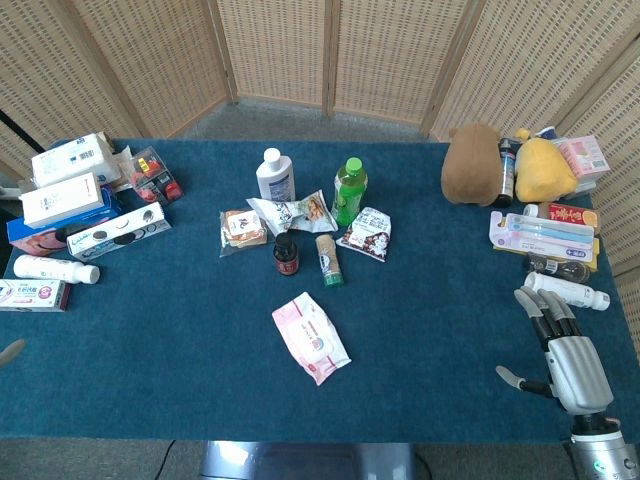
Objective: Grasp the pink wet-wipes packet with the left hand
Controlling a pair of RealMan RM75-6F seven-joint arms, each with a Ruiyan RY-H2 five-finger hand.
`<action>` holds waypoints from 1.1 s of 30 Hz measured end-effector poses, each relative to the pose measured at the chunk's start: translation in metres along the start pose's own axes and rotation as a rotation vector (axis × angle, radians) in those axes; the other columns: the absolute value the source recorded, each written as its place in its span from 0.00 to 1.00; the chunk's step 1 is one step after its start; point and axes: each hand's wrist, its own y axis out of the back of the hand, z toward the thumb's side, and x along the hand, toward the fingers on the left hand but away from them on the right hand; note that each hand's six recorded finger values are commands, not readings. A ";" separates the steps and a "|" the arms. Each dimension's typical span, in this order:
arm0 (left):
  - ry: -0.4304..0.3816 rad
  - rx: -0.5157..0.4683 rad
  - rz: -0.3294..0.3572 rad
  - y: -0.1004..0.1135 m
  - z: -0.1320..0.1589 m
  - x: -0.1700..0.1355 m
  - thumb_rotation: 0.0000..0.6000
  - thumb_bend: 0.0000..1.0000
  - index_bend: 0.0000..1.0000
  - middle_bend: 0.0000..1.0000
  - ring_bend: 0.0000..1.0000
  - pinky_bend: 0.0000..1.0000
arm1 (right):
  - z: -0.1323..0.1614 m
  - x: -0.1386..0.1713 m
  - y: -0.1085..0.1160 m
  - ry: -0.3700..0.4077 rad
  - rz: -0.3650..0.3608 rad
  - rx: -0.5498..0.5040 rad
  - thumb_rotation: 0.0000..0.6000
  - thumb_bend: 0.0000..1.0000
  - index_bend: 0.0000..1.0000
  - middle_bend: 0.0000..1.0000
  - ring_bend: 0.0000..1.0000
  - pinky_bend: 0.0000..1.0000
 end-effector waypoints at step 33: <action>-0.932 0.407 -0.378 -0.166 0.239 0.095 1.00 0.00 0.00 0.00 0.00 0.00 | -0.011 -0.003 0.035 -0.034 -0.100 -0.064 1.00 0.00 0.00 0.00 0.00 0.00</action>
